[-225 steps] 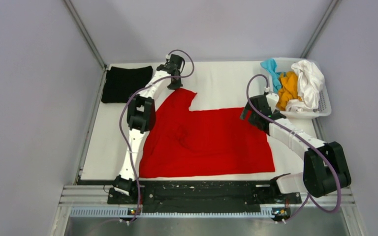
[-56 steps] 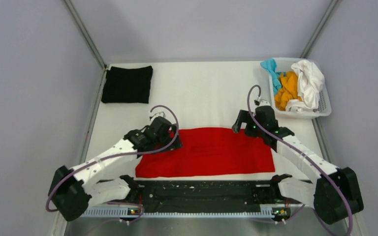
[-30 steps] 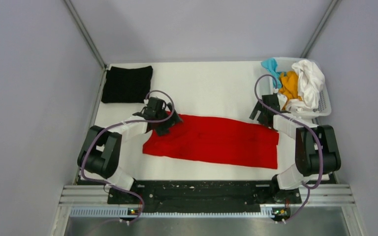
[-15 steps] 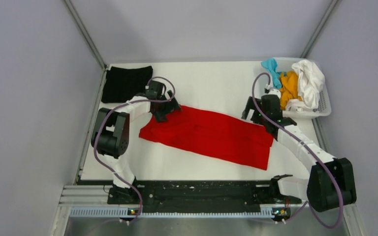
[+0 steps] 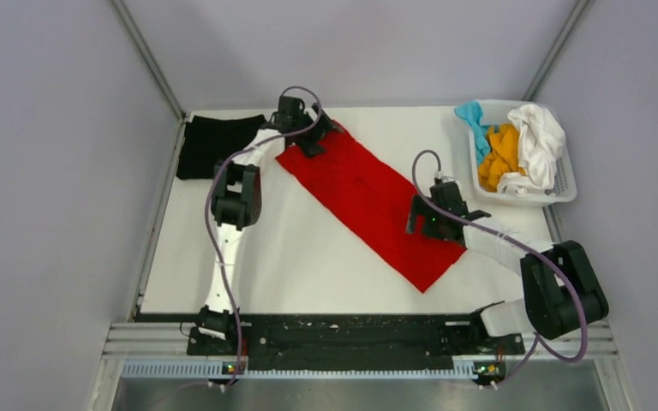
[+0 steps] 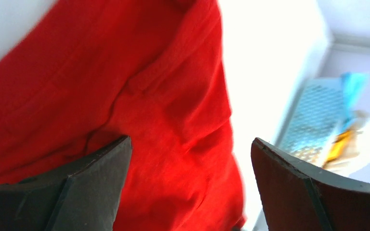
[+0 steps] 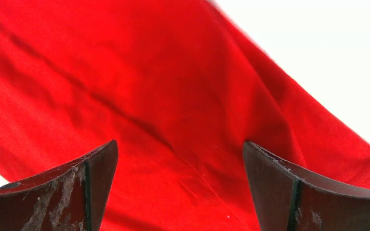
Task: Fold and stack the t-shirts
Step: Rotate the tshirt 90 degrees
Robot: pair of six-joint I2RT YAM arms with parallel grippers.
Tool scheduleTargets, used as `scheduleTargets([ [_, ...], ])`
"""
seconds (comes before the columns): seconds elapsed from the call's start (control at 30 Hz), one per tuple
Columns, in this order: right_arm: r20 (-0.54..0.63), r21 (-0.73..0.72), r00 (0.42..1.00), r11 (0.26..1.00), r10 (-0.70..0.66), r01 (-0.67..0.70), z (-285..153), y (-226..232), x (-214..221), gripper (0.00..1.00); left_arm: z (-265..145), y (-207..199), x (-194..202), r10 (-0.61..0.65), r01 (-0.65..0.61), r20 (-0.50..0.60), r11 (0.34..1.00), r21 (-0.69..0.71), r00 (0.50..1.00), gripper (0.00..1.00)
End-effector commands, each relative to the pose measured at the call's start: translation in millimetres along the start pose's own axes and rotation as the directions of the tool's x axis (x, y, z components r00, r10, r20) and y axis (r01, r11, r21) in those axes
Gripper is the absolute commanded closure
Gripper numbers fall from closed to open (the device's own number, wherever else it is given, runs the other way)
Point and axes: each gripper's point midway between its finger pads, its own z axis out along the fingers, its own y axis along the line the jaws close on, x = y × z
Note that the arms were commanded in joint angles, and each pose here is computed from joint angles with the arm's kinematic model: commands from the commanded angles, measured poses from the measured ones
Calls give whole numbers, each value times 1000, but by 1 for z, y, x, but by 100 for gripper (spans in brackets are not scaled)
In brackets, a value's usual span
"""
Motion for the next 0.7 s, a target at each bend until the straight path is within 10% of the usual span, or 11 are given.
scheduleTargets([
  [0.0,-178,-75,980,994,-87,75,-16,30,69,1,50,-65,-22,-112,111,-13,947,301,994,1],
  [0.37,-256,-631,867,754,-427,185,-89,148,166,1,95,-152,-16,-171,5,261,844,536,950,1],
  [0.67,-228,-684,867,707,-444,182,-104,155,178,1,113,-134,-21,-205,10,335,865,502,920,1],
])
